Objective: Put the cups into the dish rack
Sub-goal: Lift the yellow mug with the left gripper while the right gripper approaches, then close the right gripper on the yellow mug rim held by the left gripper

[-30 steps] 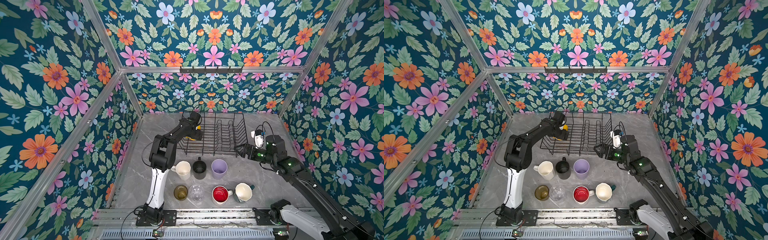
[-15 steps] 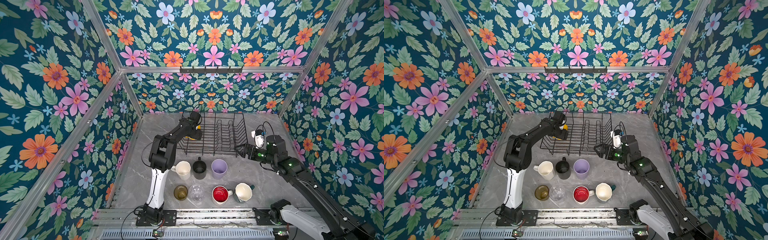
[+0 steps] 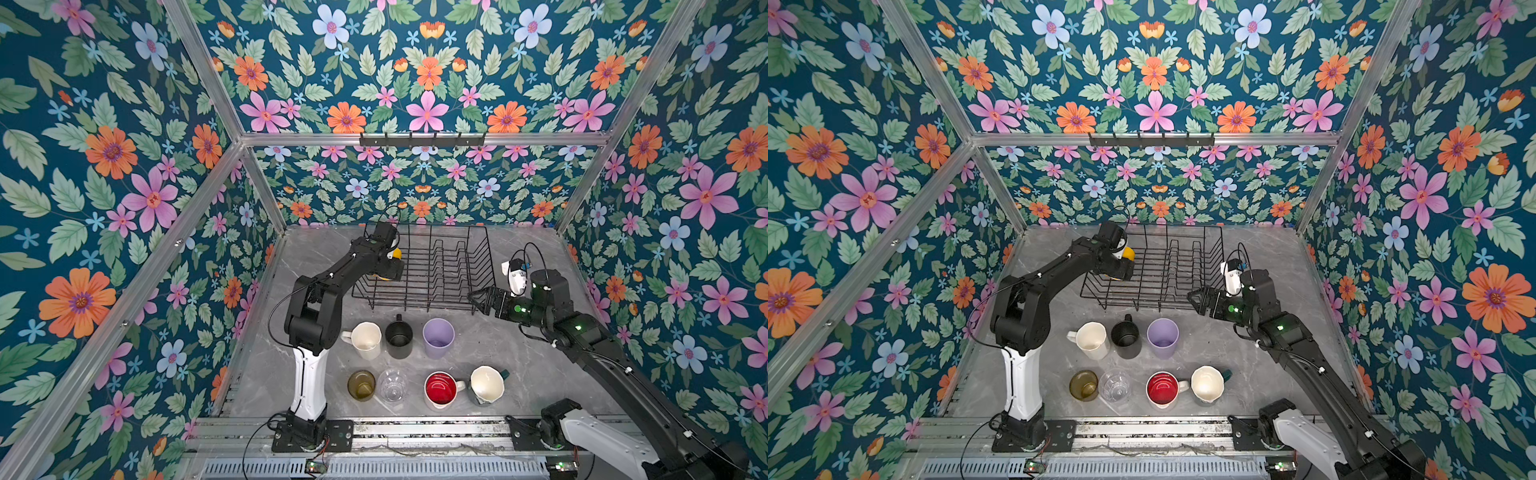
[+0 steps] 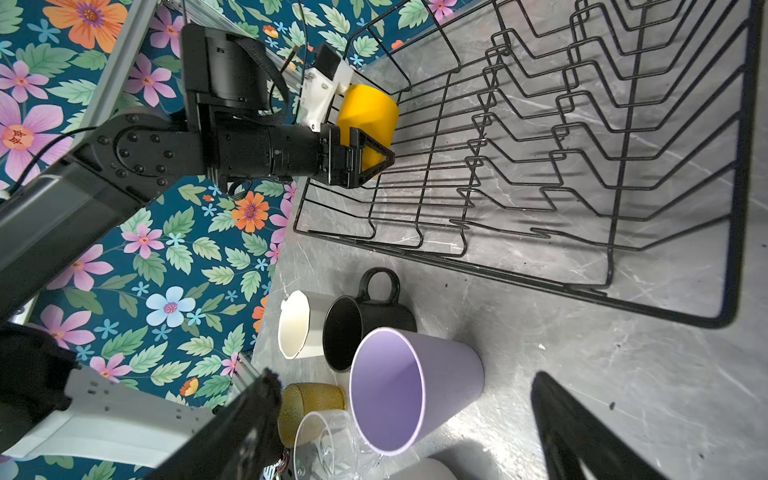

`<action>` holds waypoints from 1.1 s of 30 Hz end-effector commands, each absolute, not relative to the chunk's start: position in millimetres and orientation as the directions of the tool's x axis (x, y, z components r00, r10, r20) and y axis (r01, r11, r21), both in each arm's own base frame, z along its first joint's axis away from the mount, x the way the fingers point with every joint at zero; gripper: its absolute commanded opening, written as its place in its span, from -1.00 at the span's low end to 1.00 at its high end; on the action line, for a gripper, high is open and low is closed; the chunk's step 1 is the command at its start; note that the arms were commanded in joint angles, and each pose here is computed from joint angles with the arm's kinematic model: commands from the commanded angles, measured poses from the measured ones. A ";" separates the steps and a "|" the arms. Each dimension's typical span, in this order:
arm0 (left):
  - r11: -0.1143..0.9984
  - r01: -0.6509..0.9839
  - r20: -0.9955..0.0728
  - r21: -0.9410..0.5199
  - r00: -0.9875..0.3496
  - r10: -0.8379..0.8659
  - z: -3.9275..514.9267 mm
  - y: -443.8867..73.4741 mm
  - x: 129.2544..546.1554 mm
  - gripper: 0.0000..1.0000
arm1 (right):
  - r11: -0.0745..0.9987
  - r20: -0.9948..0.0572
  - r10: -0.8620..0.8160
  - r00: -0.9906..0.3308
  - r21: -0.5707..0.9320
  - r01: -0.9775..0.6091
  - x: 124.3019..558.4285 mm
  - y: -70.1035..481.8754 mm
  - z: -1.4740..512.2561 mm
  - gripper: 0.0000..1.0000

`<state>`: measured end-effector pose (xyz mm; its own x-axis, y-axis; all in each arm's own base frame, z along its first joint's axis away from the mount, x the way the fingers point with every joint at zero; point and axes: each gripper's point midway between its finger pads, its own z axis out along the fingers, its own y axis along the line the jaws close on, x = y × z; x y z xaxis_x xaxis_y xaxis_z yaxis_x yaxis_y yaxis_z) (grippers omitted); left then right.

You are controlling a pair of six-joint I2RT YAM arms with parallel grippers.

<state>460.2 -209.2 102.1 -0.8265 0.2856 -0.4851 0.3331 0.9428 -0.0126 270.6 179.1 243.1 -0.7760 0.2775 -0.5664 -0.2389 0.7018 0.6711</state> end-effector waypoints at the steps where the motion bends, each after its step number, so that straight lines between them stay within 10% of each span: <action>1: 0.922 0.386 -0.628 -0.026 -0.724 0.285 135.0 -222.3 476.4 -0.69 | 0.680 -0.582 0.280 -0.763 0.682 -0.270 274.1 184.1 254.1 0.87; 17: 0.494 0.869 -0.897 0.026 -0.198 0.396 215.2 -309.6 388.9 -0.78 | 0.604 -0.532 0.182 -0.827 0.724 -0.333 316.5 222.3 274.1 0.73; 33: 0.397 0.905 -0.918 0.151 -0.020 0.395 239.5 -324.5 355.2 -0.82 | 0.433 -0.386 0.109 -0.916 0.848 -0.306 346.7 248.2 274.7 0.40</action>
